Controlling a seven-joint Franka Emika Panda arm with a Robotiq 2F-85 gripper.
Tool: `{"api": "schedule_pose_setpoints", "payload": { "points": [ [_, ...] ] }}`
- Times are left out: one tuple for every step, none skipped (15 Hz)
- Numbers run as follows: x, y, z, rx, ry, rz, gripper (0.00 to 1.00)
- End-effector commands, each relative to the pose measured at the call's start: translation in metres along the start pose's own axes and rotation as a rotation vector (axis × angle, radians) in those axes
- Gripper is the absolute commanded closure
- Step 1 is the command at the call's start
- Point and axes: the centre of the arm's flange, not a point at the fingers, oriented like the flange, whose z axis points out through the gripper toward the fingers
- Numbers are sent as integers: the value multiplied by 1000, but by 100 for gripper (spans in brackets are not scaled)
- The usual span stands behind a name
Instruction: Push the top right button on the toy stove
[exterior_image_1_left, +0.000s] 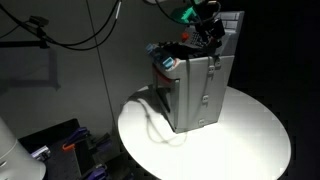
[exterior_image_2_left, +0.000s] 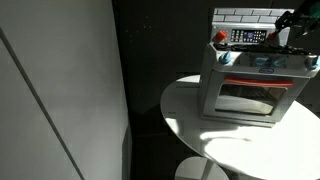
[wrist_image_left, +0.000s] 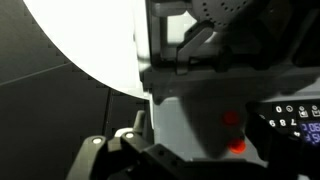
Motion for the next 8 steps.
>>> {"api": "schedule_pose_setpoints", "payload": {
  "points": [
    [16,-2,6,-10,22,37,0],
    [17,-2,7,-10,25,42,0],
    [18,-2,7,-10,27,45,0],
    [19,-2,8,-9,30,47,0],
    [21,-2,9,-8,32,50,0],
    [22,-2,10,-7,34,51,0],
    [23,-2,10,-5,36,52,0],
    [24,-2,10,-4,37,52,0]
  ]
}}
